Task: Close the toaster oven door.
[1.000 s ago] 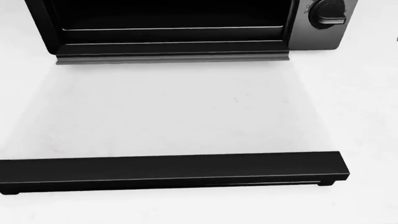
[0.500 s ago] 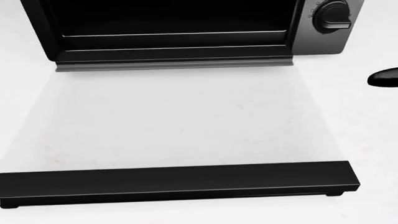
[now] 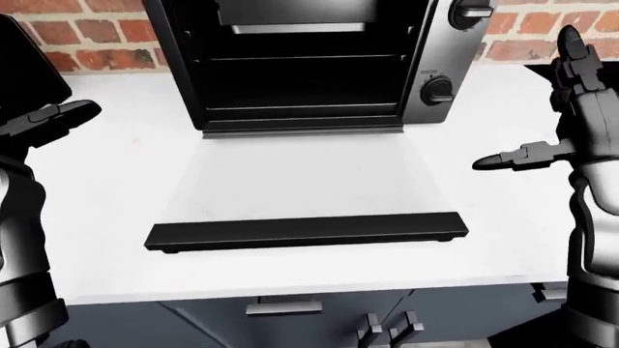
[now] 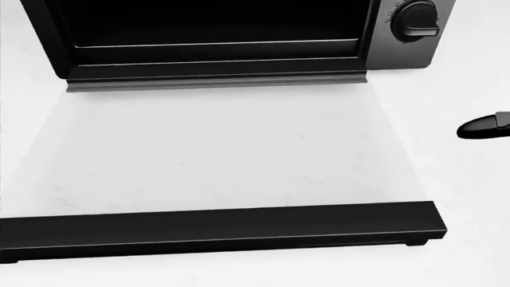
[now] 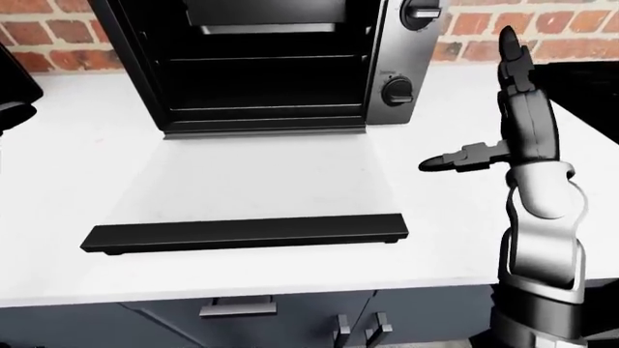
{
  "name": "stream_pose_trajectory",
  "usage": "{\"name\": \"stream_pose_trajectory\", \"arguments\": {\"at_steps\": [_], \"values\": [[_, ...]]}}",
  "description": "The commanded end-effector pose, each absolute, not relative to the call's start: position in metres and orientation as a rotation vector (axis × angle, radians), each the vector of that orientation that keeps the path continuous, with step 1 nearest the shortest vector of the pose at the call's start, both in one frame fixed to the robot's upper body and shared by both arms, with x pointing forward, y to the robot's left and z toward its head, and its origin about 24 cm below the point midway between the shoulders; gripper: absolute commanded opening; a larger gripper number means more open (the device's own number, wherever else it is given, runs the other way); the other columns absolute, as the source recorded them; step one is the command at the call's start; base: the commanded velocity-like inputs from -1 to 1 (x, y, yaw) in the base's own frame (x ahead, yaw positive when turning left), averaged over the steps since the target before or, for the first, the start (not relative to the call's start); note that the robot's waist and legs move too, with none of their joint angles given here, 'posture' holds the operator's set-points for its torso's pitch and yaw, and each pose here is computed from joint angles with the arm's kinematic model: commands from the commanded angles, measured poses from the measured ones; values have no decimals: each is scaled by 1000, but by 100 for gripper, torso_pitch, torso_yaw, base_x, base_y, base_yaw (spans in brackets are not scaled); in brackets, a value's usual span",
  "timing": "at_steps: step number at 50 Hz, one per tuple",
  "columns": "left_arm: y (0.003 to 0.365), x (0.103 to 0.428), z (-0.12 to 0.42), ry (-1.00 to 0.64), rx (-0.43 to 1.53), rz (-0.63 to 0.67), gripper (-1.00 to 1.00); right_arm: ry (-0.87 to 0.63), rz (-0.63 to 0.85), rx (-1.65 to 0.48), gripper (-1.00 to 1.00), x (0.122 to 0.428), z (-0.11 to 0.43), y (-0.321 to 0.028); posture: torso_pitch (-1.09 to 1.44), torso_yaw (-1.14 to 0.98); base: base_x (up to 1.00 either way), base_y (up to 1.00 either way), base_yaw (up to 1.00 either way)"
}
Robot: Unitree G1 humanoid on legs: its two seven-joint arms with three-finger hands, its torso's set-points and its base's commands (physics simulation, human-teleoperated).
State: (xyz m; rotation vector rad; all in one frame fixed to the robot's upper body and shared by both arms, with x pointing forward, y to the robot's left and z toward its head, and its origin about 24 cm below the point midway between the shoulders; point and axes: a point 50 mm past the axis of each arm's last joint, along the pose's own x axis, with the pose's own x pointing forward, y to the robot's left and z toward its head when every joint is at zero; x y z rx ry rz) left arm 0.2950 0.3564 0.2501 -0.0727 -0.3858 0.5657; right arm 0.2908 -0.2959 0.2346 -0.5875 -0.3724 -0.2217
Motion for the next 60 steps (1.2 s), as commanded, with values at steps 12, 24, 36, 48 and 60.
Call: {"name": "stream_pose_trajectory", "arguments": {"at_steps": [12,24,36,48,60], "values": [[355,288,273,-485,-53,559,100,-458,-231,-658,100,286,248,-290,0,0,0,0,0],[356,288,273,-485,-53,560,100,-454,-221,-698,100,287,242,-288,0,0,0,0,0],[356,288,273,-485,-53,560,100,-442,-200,-712,100,289,233,-285,0,0,0,0,0],[356,288,274,-486,-49,561,100,-424,-182,-720,100,290,219,-279,0,0,0,0,0],[356,288,272,-485,-49,561,100,-407,-145,-719,100,290,206,-272,0,0,0,0,0]]}}
